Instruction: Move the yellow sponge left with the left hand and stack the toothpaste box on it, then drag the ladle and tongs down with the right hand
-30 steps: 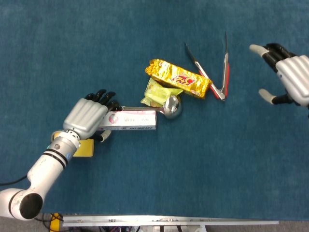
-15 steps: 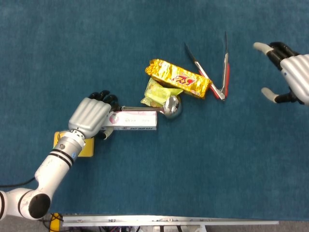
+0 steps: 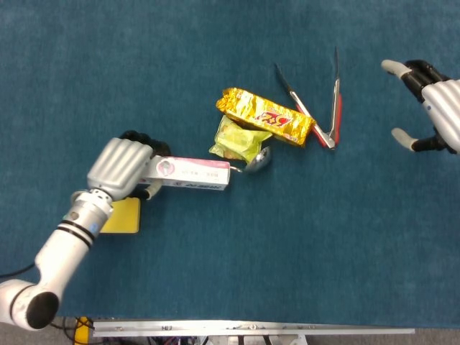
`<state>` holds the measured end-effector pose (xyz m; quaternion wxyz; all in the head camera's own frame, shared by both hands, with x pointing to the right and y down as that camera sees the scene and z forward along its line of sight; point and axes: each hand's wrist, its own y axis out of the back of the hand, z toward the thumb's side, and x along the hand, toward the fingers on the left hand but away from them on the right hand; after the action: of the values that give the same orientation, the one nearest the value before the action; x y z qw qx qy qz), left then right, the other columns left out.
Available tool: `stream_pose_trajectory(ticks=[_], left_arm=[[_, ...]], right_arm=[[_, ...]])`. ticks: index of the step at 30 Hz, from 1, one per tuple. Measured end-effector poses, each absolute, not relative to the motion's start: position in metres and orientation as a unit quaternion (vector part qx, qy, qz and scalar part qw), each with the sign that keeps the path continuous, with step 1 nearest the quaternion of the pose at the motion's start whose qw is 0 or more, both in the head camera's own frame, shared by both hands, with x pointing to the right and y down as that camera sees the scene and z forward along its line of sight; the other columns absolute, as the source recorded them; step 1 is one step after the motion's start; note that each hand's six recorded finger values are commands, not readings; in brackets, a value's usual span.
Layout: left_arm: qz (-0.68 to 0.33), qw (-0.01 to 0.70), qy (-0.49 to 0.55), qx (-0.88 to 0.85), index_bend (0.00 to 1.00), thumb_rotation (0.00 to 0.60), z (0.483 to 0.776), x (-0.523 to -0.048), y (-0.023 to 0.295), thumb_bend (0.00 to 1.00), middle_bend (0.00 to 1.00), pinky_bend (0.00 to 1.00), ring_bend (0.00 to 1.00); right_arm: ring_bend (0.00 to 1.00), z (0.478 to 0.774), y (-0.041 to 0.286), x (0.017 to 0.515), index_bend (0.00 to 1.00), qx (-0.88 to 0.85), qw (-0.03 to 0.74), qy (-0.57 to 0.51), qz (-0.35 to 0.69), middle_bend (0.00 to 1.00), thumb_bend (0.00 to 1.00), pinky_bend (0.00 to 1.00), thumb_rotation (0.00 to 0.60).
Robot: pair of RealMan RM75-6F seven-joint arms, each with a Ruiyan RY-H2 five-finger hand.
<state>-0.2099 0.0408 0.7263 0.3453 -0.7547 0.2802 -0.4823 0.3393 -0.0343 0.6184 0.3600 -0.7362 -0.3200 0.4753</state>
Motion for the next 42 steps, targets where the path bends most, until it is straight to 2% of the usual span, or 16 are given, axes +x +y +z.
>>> stream_pose_trajectory(ticks=[14,20,29,31,36,39,42], left_arm=[[-0.507,0.353,0.295,-0.729,0.48,0.600,0.683,-0.276,0.055,0.34,0.40,0.22,0.26],[-0.535,0.329,0.295,-0.720,0.47,0.600,0.681,-0.308,0.074,0.34,0.40,0.21,0.26],[-0.558,0.302,0.291,-0.716,0.47,0.598,0.686,-0.333,0.085,0.34,0.40,0.21,0.26],[-0.562,0.296,0.285,-0.718,0.44,0.587,0.688,-0.334,0.088,0.34,0.39,0.21,0.25],[-0.576,0.276,0.259,-0.725,0.25,0.514,0.698,-0.336,0.095,0.34,0.30,0.22,0.22],[-0.584,0.269,0.247,-0.725,0.15,0.504,0.700,-0.336,0.097,0.34,0.20,0.21,0.16],[-0.587,0.270,0.242,-0.724,0.11,0.504,0.697,-0.335,0.095,0.34,0.14,0.21,0.10]], right_arm=[[0.10,0.619,-0.033,0.338,0.00,-0.740,0.357,-0.320,0.472,0.20,0.26,0.33,0.600],[0.10,0.621,-0.031,0.335,0.00,-0.742,0.356,-0.316,0.472,0.20,0.25,0.33,0.600],[0.10,0.623,-0.030,0.335,0.00,-0.743,0.353,-0.314,0.474,0.20,0.26,0.33,0.600],[0.10,0.624,-0.030,0.335,0.00,-0.743,0.353,-0.314,0.474,0.20,0.26,0.33,0.600],[0.10,0.623,-0.029,0.335,0.00,-0.743,0.353,-0.314,0.474,0.20,0.26,0.33,0.600],[0.10,0.623,-0.029,0.337,0.00,-0.742,0.353,-0.316,0.475,0.20,0.26,0.33,0.600],[0.10,0.622,-0.030,0.339,0.00,-0.741,0.350,-0.318,0.477,0.20,0.26,0.33,0.600]])
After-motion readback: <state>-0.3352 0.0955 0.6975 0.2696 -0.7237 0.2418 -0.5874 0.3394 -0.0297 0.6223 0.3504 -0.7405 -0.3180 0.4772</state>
